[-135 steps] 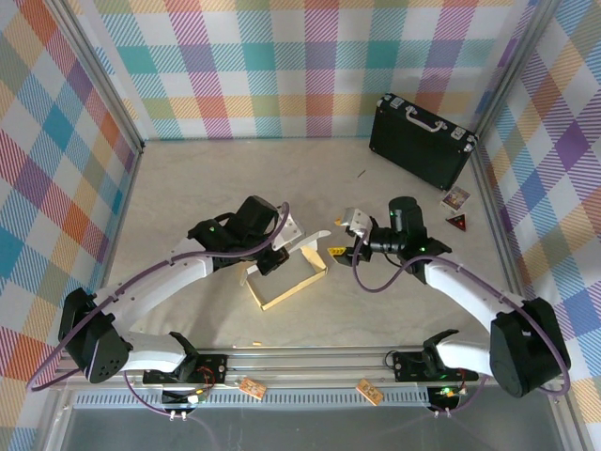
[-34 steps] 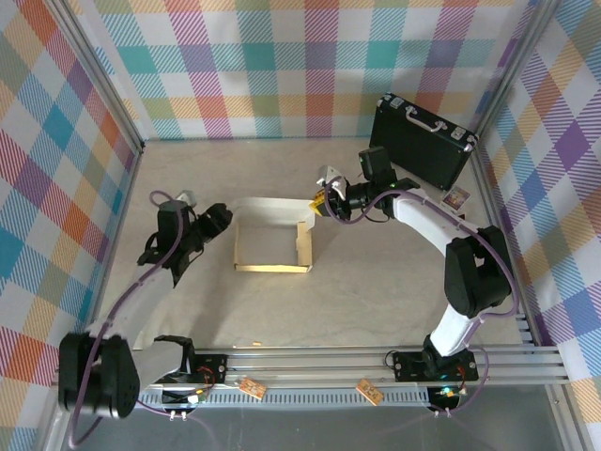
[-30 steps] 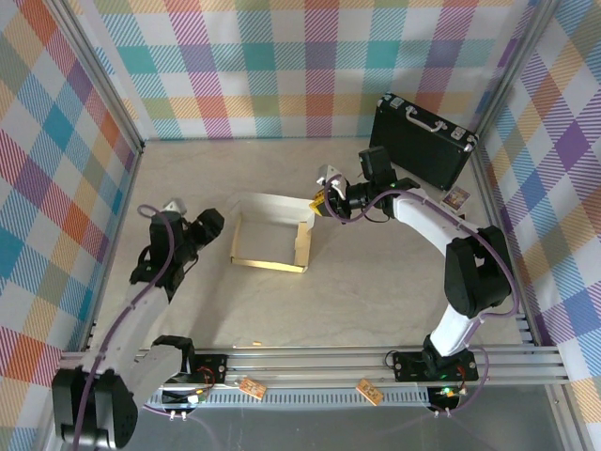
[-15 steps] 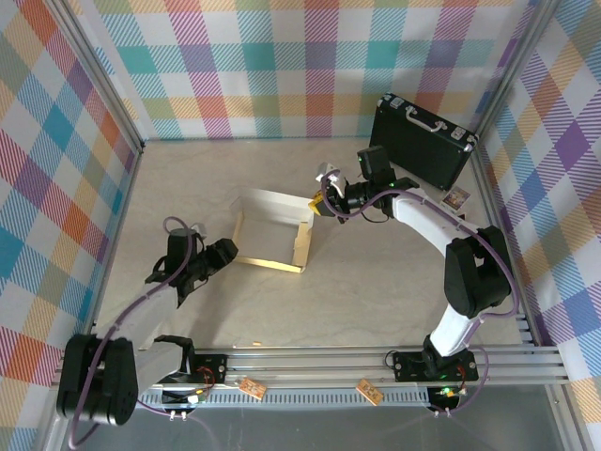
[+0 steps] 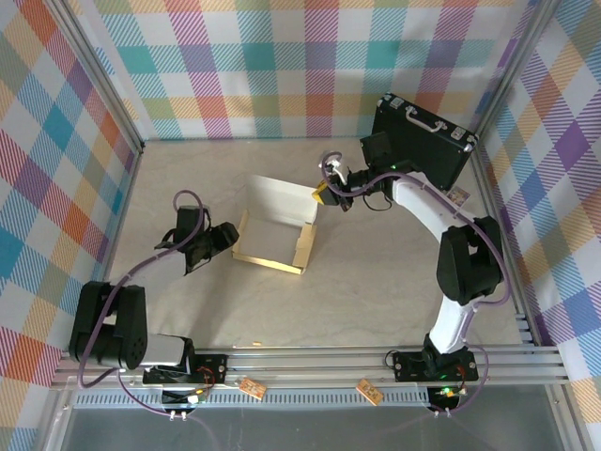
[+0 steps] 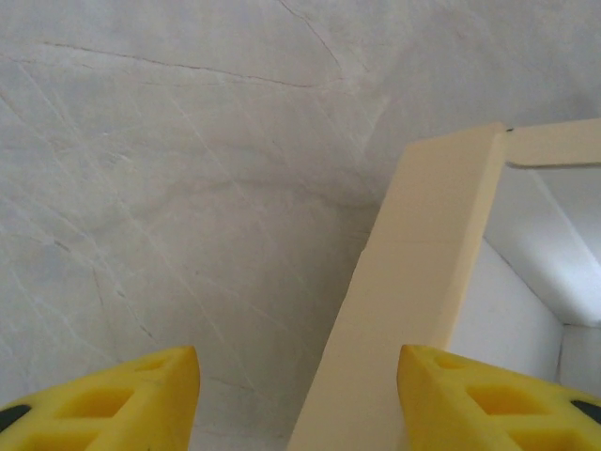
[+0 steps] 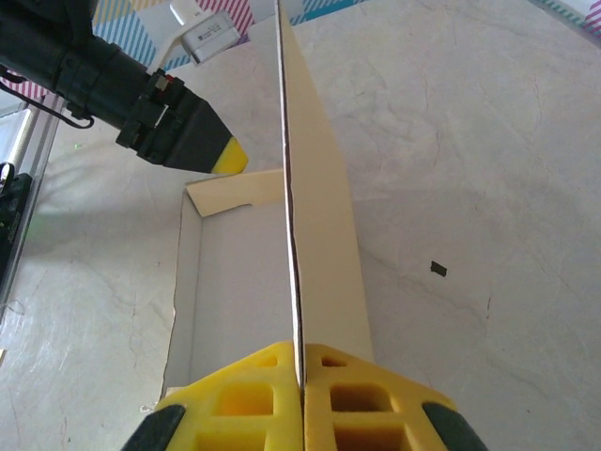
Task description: Fold the paper box
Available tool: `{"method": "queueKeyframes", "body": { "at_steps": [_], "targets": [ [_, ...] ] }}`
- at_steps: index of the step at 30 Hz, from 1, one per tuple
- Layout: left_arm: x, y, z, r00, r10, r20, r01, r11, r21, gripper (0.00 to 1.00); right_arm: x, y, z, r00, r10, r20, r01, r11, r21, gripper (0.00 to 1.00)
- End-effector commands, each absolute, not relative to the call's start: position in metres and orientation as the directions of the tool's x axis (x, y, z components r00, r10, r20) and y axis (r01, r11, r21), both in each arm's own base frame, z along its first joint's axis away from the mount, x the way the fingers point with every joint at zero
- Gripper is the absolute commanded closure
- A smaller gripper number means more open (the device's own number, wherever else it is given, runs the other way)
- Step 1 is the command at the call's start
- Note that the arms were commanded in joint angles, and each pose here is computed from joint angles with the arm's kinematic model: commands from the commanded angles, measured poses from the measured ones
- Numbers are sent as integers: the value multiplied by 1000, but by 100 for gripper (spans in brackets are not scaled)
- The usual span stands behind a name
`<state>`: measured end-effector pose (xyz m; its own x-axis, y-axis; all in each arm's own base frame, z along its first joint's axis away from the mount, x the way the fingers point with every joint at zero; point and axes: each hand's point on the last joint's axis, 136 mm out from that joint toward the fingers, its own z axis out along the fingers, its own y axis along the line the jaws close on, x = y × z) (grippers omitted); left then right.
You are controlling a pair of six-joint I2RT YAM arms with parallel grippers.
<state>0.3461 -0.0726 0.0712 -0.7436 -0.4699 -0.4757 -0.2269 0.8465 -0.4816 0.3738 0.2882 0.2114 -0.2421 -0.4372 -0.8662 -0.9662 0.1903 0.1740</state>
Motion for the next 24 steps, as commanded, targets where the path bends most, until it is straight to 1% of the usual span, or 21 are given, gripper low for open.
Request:
{"method": "queueKeyframes", "body": {
  "at_steps": [1,6,11,13,16,19,24],
  "targets": [
    [352,-73,71,-760,-428,-489,-208,873,-441,43,372,282,204,-281,-441,-853,-959,173,226,100],
    [366,-62,87,-717,-460,-524,-240,868,-434,42,380,280,201,-297,-440,-848,-954,179,241,100],
    [380,-24,126,-581,-571,-580,-352,819,-454,39,380,279,197,-279,-451,-848,-959,169,226,100],
    [388,-17,142,-557,-587,-588,-349,808,-475,38,379,278,196,-274,-456,-847,-961,168,220,100],
    [402,-15,157,-554,-587,-590,-332,806,-490,39,379,278,196,-272,-457,-847,-961,167,219,100],
    [417,-29,161,-569,-568,-594,-245,807,-537,40,378,279,197,-271,-449,-852,-962,159,222,100],
    [443,-73,176,-598,-553,-580,0,724,-690,48,377,280,195,-268,-445,-854,-963,154,222,100]
  ]
}}
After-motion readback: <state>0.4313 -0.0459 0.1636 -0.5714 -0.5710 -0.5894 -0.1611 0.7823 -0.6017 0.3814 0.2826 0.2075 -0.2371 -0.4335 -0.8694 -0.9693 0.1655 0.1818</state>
